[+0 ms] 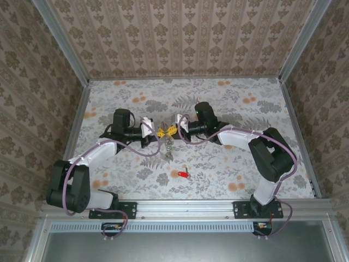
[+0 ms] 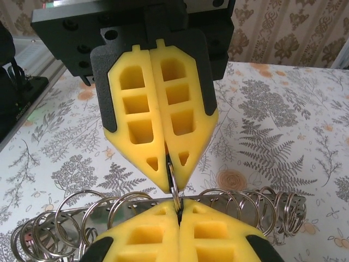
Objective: Put the keys on the keyring
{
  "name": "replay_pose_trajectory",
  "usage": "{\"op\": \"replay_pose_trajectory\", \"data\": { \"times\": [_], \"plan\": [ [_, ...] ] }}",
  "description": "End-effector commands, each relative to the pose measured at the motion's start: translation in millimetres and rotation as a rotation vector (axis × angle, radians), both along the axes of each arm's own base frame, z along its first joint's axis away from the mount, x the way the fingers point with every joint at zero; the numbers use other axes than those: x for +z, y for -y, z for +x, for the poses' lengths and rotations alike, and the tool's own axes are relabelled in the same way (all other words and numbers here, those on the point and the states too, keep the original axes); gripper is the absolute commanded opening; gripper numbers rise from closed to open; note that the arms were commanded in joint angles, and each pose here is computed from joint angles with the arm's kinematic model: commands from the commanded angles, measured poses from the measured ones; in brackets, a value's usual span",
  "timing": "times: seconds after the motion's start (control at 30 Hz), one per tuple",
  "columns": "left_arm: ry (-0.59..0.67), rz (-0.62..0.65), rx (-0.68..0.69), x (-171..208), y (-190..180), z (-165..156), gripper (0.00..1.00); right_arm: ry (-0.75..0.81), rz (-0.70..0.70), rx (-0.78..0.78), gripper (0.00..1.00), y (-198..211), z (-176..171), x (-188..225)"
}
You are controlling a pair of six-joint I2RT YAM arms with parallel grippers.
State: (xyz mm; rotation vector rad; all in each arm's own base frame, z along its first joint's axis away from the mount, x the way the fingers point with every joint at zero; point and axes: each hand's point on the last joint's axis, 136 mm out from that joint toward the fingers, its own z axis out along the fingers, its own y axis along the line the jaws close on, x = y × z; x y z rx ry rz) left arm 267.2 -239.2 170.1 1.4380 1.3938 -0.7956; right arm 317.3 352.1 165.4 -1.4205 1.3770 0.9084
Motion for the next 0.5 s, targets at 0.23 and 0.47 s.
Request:
{"op": "replay_pose_trajectory", "data": {
  "times": [0.23, 0.47],
  "plan": [
    [-0.004, 0.019, 0.010, 8, 6, 8, 0.21, 0.021, 0.007, 0.020, 0.00, 1, -3, 5],
    [-0.004, 0.001, 0.003, 8, 8, 7, 0.19, 0.033, 0.029, 0.012, 0.00, 0, -2, 10]
  ]
}}
